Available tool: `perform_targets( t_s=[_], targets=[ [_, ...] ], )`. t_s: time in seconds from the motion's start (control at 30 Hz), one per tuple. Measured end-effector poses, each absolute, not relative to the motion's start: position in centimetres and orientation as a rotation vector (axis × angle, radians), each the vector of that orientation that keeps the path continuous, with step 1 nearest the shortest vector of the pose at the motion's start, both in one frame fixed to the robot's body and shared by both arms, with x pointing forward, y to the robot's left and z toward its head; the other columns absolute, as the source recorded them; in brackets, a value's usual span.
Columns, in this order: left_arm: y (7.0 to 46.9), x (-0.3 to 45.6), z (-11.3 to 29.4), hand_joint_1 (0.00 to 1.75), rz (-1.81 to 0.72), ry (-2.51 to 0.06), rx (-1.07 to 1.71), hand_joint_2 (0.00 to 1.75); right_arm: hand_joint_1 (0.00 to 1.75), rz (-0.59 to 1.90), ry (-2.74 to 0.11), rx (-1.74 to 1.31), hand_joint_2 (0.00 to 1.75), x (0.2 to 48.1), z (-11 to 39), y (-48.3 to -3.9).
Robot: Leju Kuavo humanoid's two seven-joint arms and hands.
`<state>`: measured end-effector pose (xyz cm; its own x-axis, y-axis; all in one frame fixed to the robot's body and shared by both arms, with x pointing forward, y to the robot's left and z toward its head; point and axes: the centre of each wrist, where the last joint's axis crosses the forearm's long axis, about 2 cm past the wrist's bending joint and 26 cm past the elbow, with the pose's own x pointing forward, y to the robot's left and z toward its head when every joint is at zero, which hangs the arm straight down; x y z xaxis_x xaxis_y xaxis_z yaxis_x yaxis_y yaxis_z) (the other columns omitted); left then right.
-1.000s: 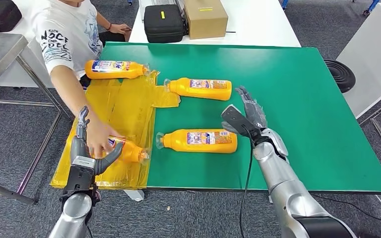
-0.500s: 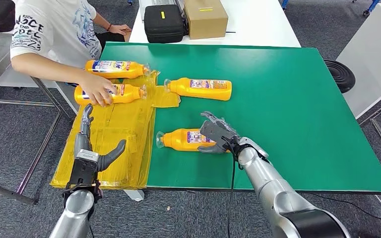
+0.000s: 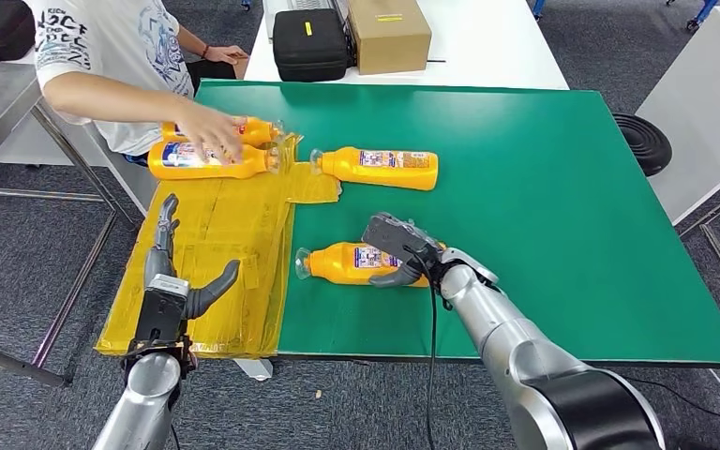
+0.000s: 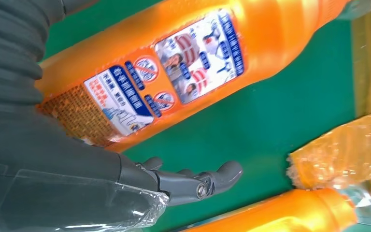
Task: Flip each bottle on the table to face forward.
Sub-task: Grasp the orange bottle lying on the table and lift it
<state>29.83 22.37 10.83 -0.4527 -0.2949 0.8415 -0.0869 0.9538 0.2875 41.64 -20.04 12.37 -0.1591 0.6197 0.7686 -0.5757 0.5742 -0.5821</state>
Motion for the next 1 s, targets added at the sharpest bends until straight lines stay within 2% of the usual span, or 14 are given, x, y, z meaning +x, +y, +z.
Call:
perform_targets(
  t_s=[0.67,0.77,0.83,0.9,0.97,1.0],
  targets=[
    [22.4,29.9,10.4,0.0,-0.241,-2.007,0.27,1.75,0.0,1.256,-1.174,-0.131,1.75,42.9,14.1,-20.5],
    [22.4,29.9,10.3,0.0,-0.24,-2.0,0.269,1.75,0.08,1.292,-1.148,-0.125,1.75,43.1,14.3,-20.6],
    [22.4,29.9,10.3,0.0,-0.238,-1.995,0.267,1.75,0.72,1.312,-1.129,-0.123,1.75,43.2,14.4,-20.6],
    [22.3,29.9,10.2,0.0,-0.235,-1.99,0.264,1.75,1.49,1.331,-1.107,-0.126,1.75,43.2,14.5,-20.6],
    [22.3,29.9,10.1,0.0,-0.234,-1.985,0.258,1.75,1.71,1.349,-1.083,-0.135,1.75,43.3,14.6,-20.6],
    [22.3,29.9,10.1,0.0,-0.234,-1.983,0.255,1.75,1.74,1.355,-1.072,-0.14,1.75,43.3,14.6,-20.6]
  ],
)
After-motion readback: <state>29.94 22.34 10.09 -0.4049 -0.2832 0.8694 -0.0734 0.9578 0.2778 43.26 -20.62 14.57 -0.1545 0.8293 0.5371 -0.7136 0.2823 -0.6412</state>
